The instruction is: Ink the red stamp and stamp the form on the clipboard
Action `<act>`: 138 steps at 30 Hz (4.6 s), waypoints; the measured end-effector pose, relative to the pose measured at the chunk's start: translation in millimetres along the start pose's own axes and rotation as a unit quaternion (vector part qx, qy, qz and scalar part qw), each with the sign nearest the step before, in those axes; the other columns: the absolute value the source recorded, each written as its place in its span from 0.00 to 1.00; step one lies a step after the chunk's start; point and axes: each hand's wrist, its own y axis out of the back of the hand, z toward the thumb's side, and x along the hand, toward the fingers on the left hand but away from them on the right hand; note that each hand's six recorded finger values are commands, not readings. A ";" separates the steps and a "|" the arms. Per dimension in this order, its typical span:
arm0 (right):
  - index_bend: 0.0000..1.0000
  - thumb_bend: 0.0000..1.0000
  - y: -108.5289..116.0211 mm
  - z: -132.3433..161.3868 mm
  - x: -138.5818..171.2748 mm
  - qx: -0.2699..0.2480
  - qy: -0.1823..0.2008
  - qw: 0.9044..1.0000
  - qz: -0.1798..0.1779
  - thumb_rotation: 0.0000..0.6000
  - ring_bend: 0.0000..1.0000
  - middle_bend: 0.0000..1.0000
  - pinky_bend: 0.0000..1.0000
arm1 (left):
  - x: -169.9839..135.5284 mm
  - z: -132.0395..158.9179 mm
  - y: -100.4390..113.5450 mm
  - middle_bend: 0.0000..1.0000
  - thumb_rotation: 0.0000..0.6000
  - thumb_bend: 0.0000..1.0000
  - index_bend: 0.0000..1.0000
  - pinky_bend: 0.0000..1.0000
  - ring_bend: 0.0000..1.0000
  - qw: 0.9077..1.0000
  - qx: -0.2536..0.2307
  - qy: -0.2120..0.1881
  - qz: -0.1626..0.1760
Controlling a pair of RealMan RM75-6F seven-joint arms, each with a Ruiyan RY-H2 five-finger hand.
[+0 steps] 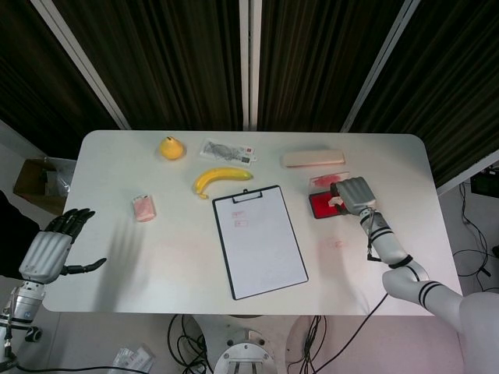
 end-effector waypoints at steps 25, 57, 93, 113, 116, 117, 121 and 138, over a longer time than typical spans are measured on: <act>0.66 0.38 9.9 -0.1 1.2 -0.014 0.004 1.000 -0.024 1.00 0.80 0.57 0.96 | -2.6 -2.0 2.8 0.09 0.41 0.11 0.11 0.19 0.09 1.000 0.000 0.003 0.004; 0.67 0.38 39.1 210.2 36.6 -0.040 0.117 0.991 -0.051 1.00 0.80 0.58 0.96 | -17.0 -15.7 10.7 0.09 0.41 0.11 0.11 0.19 0.09 1.000 -0.016 0.012 0.023; 0.67 0.38 -1.3 277.1 19.3 -0.018 0.064 0.997 -0.027 1.00 0.80 0.58 0.96 | -26.2 -34.0 10.0 0.09 0.41 0.11 0.11 0.19 0.09 0.999 -0.024 0.023 0.027; 0.67 0.38 -9.4 284.7 13.0 -0.011 0.059 0.998 -0.019 1.00 0.80 0.58 0.96 | -26.8 -36.8 10.5 0.09 0.41 0.10 0.11 0.19 0.09 0.999 -0.023 0.026 0.027; 0.67 0.38 -10.8 285.7 12.1 -0.007 0.059 0.998 -0.018 1.00 0.80 0.58 0.96 | -26.8 -37.4 10.2 0.09 0.41 0.11 0.11 0.19 0.09 0.999 -0.024 0.026 0.027; 0.68 0.38 -11.4 285.9 11.9 -0.005 0.059 0.998 -0.018 1.00 0.80 0.58 0.96 | -26.7 -37.6 10.2 0.09 0.41 0.11 0.11 0.19 0.09 0.999 -0.024 0.026 0.027; 0.68 0.38 -15.9 287.9 11.3 -0.002 0.060 0.998 -0.013 1.00 0.80 0.58 0.96 | -26.8 -38.6 10.2 0.09 0.41 0.11 0.11 0.19 0.09 0.999 -0.025 0.027 0.027; 0.69 0.39 -23.4 289.0 10.6 0.004 0.059 0.998 -0.008 1.00 0.81 0.59 0.96 | -28.2 -39.6 11.2 0.09 0.41 0.10 0.11 0.19 0.09 0.999 -0.024 0.028 0.029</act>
